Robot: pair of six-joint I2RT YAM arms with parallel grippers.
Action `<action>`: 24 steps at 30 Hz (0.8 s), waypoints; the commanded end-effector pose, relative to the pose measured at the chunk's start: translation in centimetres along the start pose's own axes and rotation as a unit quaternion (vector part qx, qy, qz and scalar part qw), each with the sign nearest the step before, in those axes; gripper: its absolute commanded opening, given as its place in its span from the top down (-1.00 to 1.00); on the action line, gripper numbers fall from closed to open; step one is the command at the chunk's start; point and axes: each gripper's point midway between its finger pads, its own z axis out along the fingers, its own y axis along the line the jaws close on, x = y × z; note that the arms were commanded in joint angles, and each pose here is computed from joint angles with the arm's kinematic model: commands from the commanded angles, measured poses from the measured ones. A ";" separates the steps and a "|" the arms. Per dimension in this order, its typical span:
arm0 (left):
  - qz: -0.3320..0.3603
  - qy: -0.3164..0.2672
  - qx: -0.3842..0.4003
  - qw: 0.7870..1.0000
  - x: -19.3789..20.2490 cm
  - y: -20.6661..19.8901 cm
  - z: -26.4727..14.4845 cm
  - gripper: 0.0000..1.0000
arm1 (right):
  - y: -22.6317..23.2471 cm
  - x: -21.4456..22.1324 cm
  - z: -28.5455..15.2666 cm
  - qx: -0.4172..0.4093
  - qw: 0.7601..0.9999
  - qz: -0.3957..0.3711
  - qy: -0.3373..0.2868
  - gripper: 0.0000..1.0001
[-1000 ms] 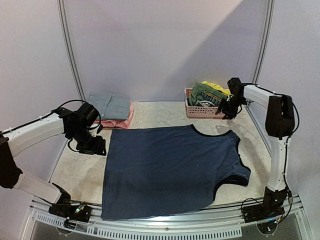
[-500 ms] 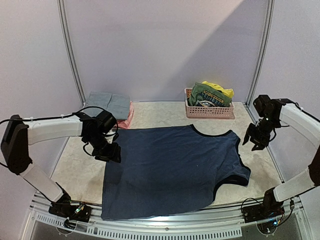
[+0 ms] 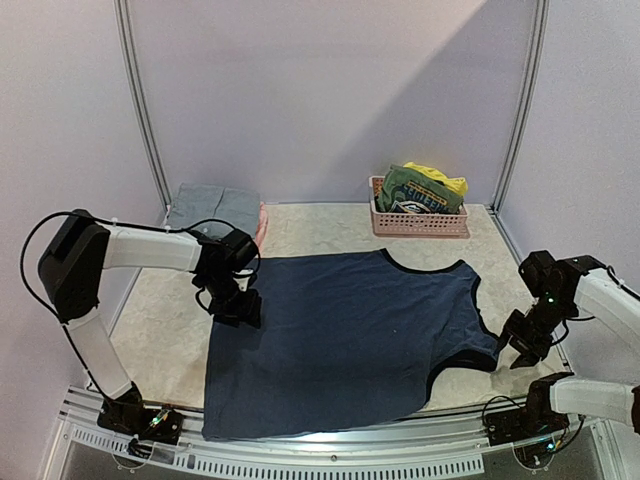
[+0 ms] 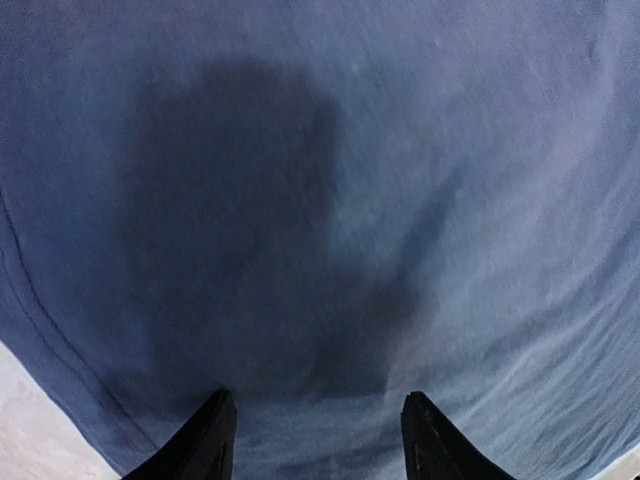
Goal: Fold and stack the mixed laundry pile
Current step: Move the bin to the corner of the board, then fold the flattened tank top at the center of the board.
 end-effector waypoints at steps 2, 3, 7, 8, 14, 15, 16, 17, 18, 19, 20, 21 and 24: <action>0.004 -0.019 -0.015 1.000 -2.2 0.8 0.7 -0.14 | 0.6 0.2 2.3 -0.025 0.999 0.017 0.015 0.05; 0.001 -0.019 -0.018 1.000 -2.3 1.1 0.9 -0.14 | 0.8 0.1 2.7 -0.030 0.999 0.017 0.016 0.05; -0.015 -0.022 -0.024 0.999 -3.4 2.5 1.3 -0.14 | 1.2 -0.4 3.9 -0.038 0.999 0.026 0.011 0.06; -0.018 -0.024 -0.023 0.999 -3.7 2.7 1.4 -0.13 | 1.3 -0.5 4.2 -0.038 0.999 0.029 0.012 0.07; -0.013 -0.026 -0.023 0.999 -5.0 3.2 1.5 -0.13 | 1.8 -1.6 5.2 -0.036 0.999 0.036 0.001 0.17; -0.012 -0.025 -0.024 0.999 -5.1 3.2 1.5 -0.13 | 1.7 -1.7 5.5 -0.029 0.999 0.037 0.004 0.18; -0.011 -0.025 -0.026 0.999 -5.2 3.3 1.5 -0.13 | 1.4 -1.7 5.8 -0.022 0.999 0.037 0.004 0.20; -0.010 -0.025 -0.026 0.999 -5.3 3.3 1.6 -0.13 | 1.2 -1.7 6.0 -0.016 0.999 0.037 0.006 0.22; -0.011 -0.024 -0.026 0.999 -5.3 3.3 1.6 -0.13 | 1.0 -1.7 6.2 -0.008 0.999 0.037 0.007 0.25; -0.011 -0.025 -0.026 0.999 -5.3 3.3 1.6 -0.13 | 0.8 -1.8 6.3 -0.002 0.999 0.037 0.005 0.27; -0.012 -0.026 -0.025 0.999 -5.4 3.4 1.6 -0.13 | 0.5 -1.9 6.4 0.006 0.999 0.037 0.003 0.31; -0.013 -0.026 -0.025 0.999 -5.5 3.4 1.6 -0.13 | 0.3 -1.9 6.6 0.011 0.999 0.036 0.002 0.34; -0.014 -0.027 -0.023 0.999 -5.6 3.5 1.6 -0.13 | -0.5 -2.1 6.8 0.030 0.999 0.032 -0.003 0.56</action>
